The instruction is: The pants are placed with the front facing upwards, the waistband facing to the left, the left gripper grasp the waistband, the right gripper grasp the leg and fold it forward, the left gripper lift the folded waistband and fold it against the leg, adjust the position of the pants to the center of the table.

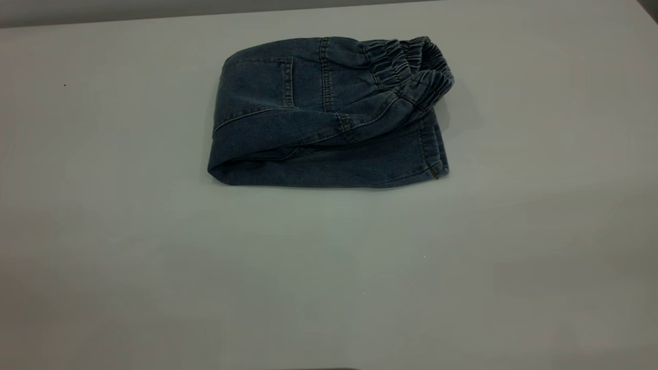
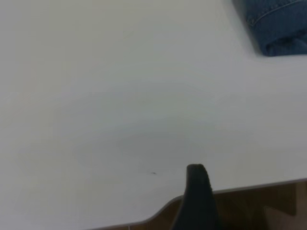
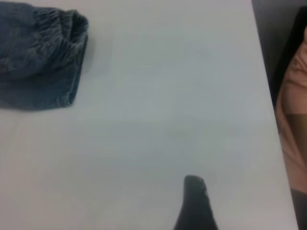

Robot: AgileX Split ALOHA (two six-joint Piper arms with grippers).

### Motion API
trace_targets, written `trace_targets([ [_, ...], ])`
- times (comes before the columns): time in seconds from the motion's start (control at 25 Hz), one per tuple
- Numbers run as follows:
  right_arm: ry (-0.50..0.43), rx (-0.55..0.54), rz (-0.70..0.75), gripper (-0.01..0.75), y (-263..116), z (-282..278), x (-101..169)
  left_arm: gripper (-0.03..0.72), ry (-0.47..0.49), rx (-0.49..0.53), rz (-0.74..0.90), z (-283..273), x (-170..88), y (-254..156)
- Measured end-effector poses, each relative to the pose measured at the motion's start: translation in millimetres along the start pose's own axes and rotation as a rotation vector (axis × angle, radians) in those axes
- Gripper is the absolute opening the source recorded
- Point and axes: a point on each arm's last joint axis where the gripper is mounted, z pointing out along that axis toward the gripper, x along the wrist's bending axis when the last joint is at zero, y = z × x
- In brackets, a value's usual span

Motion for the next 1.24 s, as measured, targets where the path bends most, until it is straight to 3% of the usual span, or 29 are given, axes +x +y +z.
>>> trace_targets([
  [1.24,-0.006,-0.002,0.025,0.441,0.2,0.0,-0.5,0.499,0.0,0.0,0.0,0.0,0.0,0.0],
])
